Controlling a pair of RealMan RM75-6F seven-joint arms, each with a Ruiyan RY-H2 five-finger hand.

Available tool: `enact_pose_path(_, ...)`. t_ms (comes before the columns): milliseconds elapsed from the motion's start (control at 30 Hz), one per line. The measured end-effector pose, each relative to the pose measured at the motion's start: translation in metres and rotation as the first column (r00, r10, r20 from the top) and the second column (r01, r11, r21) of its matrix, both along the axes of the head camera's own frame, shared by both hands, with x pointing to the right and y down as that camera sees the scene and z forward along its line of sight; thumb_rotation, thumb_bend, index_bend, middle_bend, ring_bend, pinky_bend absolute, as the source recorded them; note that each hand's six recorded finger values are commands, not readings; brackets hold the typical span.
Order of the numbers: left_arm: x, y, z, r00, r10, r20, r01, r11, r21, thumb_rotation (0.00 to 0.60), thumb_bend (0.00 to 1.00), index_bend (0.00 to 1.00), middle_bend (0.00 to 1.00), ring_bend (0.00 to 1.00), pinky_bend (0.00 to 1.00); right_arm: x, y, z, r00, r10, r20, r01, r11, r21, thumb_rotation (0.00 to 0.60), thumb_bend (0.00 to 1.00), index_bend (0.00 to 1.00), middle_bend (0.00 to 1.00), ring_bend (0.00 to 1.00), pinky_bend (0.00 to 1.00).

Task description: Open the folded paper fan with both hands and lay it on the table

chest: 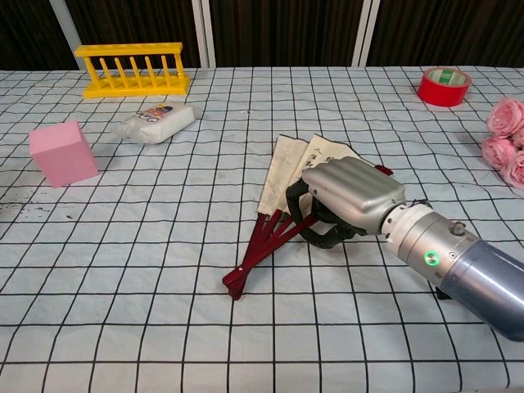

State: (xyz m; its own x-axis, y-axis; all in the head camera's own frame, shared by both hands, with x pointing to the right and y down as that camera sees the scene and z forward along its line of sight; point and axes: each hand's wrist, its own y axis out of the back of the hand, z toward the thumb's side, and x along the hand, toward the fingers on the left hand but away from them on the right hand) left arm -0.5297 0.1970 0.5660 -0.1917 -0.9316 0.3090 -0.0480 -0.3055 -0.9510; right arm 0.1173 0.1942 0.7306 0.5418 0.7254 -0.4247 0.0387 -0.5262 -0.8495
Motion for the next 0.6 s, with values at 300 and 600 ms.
enact_pose_path(300, 0.0011, -0.0001, 0.0001, 1.000, 0.001, -0.003, -0.001, 1.000, 0.002, 0.600, 0.00, 0.00, 0.00, 0.00, 0.00, -0.0024, -0.0028, -0.0025, 1.000, 0.003, 0.011, -0.004, 1.000, 0.005, 0.600, 0.58, 0.80, 0.98, 1.00, 0.92)
enact_pose_path(600, 0.0039, -0.0010, 0.0004, 1.000, 0.000, -0.020, 0.000, 1.000, 0.008, 0.600, 0.00, 0.00, 0.00, 0.00, 0.00, -0.0019, -0.0040, -0.0078, 1.000, 0.001, 0.016, -0.001, 1.000, 0.014, 0.600, 0.58, 0.81, 0.98, 1.00, 0.92)
